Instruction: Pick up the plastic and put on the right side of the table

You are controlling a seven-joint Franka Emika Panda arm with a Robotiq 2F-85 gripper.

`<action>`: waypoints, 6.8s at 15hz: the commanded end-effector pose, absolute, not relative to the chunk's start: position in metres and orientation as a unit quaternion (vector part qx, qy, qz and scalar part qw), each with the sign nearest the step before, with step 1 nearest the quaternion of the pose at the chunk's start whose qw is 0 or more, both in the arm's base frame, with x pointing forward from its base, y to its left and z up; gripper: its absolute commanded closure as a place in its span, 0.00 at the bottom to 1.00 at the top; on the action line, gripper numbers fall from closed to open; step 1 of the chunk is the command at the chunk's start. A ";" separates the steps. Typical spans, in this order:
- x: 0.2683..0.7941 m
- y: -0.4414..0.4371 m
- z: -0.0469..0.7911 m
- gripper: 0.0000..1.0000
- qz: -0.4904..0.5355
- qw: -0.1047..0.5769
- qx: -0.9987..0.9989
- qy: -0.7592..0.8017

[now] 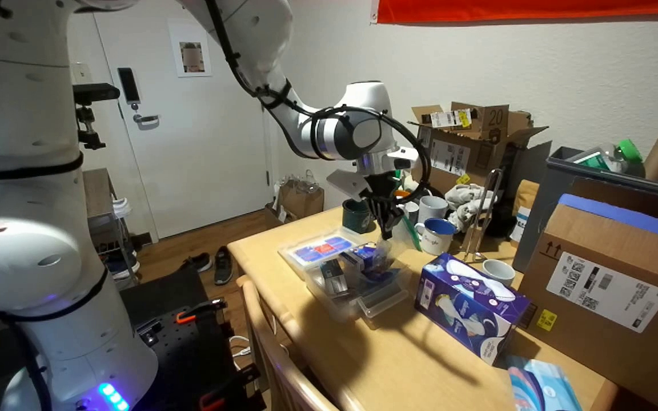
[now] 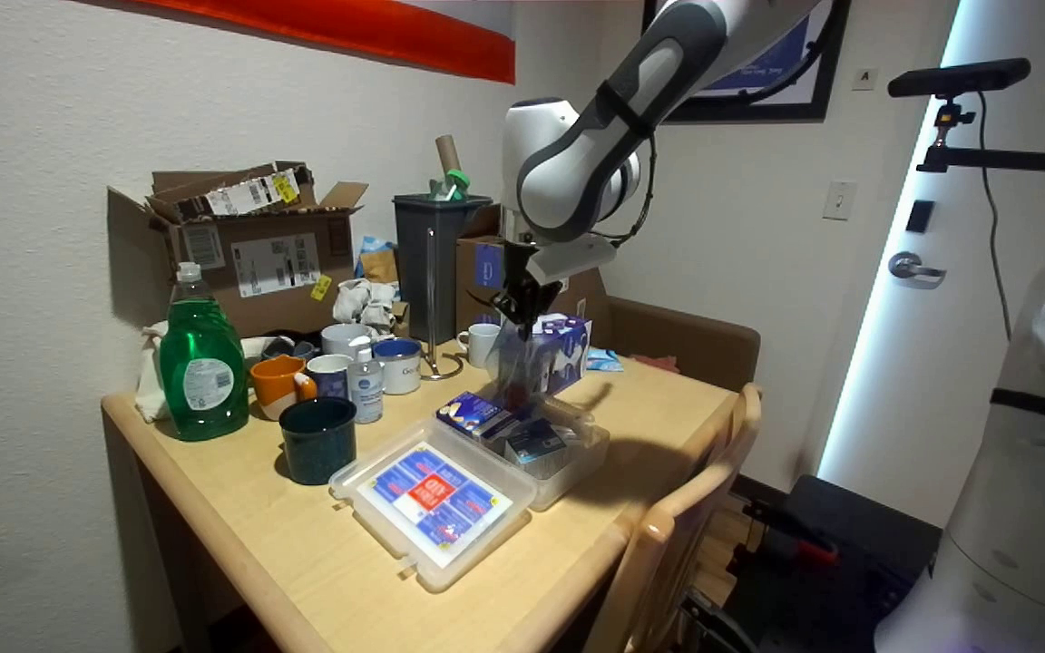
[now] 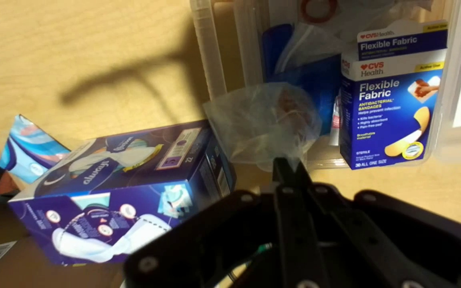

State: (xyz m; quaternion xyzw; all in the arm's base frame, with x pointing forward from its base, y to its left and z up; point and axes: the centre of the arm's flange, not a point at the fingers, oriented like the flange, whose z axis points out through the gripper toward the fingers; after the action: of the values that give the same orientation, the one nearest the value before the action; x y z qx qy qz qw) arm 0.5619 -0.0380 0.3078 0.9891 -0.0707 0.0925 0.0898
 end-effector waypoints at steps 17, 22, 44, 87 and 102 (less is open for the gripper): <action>0.475 -0.119 0.473 1.00 0.053 0.132 0.988 -0.053; 0.460 -0.145 0.482 1.00 0.026 0.140 0.987 -0.080; 0.465 -0.229 0.333 1.00 0.045 0.079 0.989 -0.117; 0.482 -0.249 0.360 0.00 0.115 0.111 0.984 0.082; 0.449 -0.195 0.410 0.00 0.122 0.103 0.980 0.121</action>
State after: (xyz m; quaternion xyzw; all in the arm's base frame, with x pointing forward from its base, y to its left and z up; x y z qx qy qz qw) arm 0.4654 -0.2032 0.3990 0.9795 0.1065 0.1352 0.1045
